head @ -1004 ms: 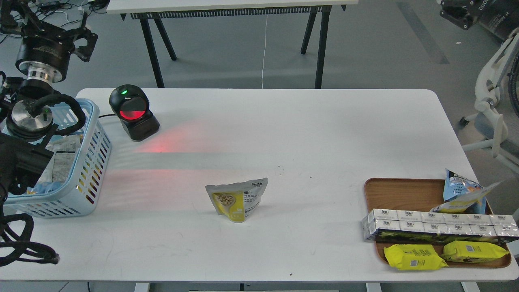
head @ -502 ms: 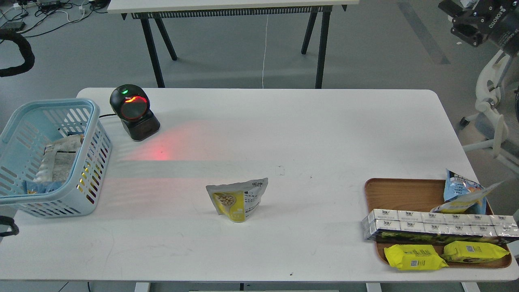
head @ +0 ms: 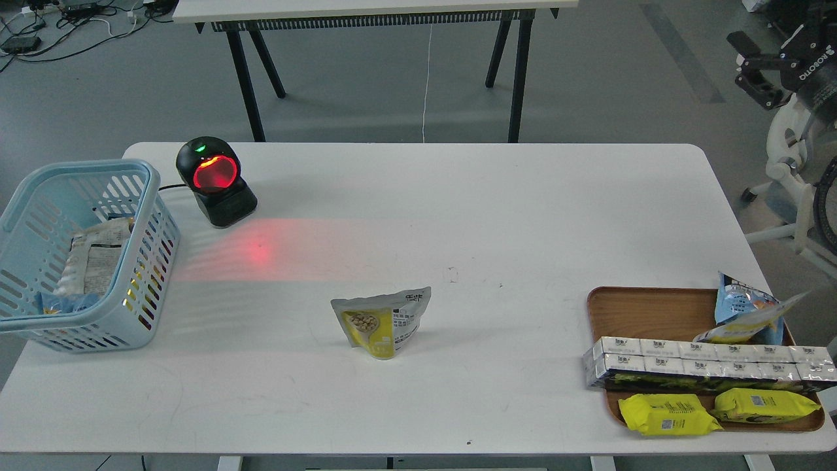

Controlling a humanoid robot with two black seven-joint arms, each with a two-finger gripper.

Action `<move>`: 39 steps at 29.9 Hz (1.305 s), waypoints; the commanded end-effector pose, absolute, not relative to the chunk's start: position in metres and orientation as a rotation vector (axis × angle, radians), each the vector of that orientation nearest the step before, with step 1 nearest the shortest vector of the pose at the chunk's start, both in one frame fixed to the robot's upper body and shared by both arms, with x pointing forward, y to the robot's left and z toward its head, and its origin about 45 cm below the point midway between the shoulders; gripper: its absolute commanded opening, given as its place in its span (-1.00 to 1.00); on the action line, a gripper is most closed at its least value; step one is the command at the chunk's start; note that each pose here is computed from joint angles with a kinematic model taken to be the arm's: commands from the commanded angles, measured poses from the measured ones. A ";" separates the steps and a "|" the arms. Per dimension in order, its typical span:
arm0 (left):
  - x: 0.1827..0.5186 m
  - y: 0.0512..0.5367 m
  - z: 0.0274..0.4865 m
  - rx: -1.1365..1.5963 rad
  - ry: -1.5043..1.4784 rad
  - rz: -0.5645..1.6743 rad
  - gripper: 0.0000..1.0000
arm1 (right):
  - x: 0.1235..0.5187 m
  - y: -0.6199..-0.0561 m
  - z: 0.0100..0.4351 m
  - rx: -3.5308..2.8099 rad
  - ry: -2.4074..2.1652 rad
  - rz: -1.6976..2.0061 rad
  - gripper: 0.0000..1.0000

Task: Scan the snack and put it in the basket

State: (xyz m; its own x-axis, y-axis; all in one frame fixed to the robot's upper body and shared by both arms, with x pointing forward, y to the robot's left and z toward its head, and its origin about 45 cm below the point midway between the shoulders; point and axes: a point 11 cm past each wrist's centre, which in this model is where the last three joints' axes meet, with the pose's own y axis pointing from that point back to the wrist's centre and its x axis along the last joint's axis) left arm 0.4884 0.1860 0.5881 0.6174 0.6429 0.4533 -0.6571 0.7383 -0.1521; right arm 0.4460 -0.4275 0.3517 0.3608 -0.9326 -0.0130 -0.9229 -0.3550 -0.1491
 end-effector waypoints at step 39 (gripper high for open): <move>0.318 0.162 0.332 0.983 -1.144 -0.630 0.99 | 0.439 -0.429 0.324 -2.517 1.733 -0.045 0.98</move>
